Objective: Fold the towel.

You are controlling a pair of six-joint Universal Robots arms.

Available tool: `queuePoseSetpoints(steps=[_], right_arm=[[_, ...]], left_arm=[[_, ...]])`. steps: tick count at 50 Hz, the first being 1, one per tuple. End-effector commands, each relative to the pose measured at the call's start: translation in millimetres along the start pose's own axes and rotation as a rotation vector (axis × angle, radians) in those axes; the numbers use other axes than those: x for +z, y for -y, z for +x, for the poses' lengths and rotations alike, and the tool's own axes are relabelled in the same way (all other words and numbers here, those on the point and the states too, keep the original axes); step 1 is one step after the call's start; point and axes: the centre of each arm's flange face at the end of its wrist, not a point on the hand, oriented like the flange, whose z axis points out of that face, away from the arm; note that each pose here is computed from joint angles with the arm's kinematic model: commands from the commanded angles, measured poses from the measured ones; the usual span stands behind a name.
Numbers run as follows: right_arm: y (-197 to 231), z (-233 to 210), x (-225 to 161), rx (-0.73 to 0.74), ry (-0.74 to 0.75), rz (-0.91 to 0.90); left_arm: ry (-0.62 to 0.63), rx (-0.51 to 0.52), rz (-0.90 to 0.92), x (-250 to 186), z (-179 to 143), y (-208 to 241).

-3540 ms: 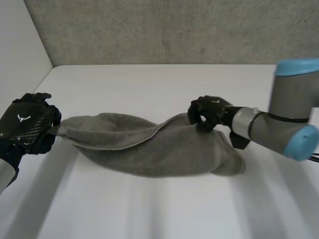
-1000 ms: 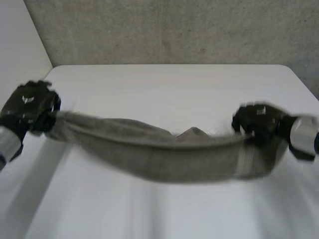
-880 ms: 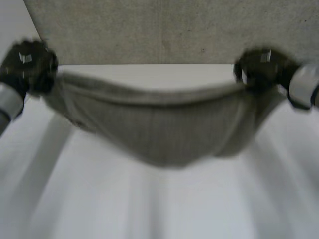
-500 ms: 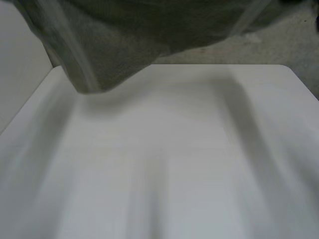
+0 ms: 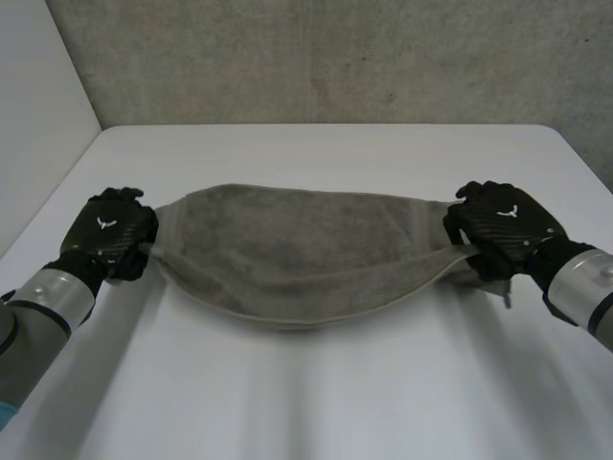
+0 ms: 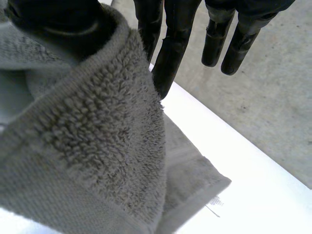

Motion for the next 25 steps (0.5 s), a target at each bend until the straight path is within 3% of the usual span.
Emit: queuePoseSetpoints(steps=[1,14,25], right_arm=[[12.0,12.8,-4.1,0.013,-0.025,0.011],[-7.8,3.2,3.3,0.103,0.033,-0.040],[-16.2,0.5,4.6,0.122,0.045,-0.065]], left_arm=[[0.016,0.018,-0.023,-2.7,-8.1,4.0],[-0.017,0.003,-0.075,36.2,-7.6,-25.2],[0.048,0.024,-0.035,72.7,-28.2,-23.4]])
